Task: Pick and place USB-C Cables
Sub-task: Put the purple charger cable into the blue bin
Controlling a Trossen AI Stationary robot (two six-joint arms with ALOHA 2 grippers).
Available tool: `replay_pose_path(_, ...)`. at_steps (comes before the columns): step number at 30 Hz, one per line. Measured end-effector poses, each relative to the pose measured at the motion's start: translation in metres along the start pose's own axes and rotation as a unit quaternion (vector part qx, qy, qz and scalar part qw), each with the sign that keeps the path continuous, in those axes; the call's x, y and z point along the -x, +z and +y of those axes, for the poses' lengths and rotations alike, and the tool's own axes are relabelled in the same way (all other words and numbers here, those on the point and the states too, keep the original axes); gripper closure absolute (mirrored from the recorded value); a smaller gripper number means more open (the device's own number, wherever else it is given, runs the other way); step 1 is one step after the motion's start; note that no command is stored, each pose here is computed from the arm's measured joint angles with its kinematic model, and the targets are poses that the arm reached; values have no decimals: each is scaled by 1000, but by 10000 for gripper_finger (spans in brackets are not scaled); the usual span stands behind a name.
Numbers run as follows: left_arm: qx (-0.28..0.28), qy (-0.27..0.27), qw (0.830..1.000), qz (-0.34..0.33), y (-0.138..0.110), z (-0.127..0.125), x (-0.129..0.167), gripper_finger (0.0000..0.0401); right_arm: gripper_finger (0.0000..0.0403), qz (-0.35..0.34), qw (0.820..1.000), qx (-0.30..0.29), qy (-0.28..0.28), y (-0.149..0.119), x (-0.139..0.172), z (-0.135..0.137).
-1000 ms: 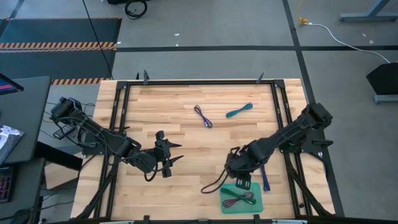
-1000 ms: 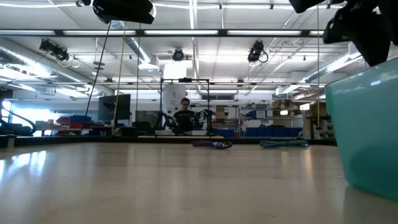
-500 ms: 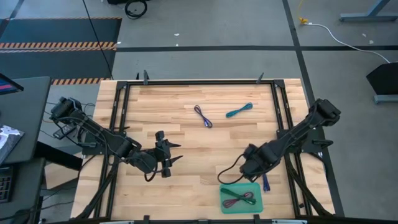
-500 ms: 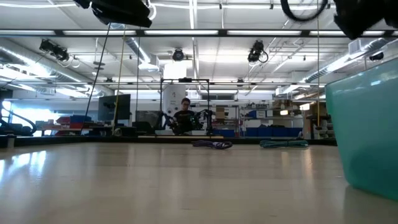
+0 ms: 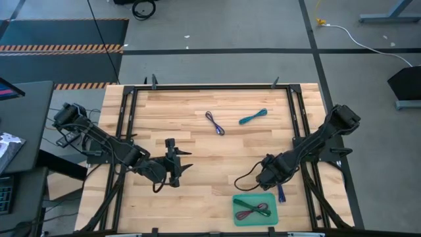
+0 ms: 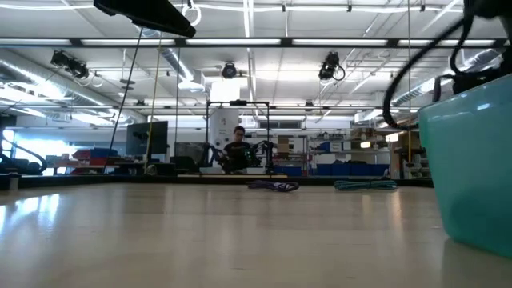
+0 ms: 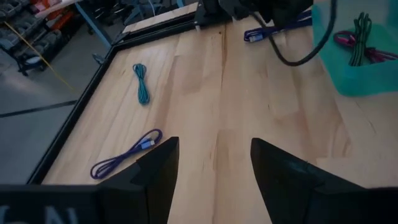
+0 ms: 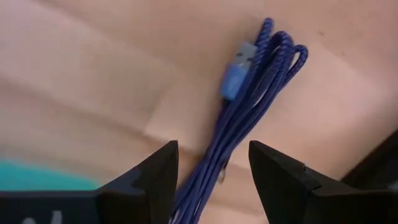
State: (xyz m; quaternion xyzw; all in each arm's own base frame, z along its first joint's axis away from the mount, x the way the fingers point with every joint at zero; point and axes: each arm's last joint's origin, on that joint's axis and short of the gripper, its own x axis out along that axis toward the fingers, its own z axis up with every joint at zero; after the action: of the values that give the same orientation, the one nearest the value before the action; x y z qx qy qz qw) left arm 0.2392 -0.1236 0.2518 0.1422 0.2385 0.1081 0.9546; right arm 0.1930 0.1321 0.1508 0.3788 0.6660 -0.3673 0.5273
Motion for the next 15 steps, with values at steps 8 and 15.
replay_pose_path(8,-26,1,999,21,-5,0,0,193,211,0,1000,-3,4,7,-27,-15)
replay_pose_path(15,-26,1,999,24,-6,0,1,193,351,-3,997,73,-17,10,-28,-19)
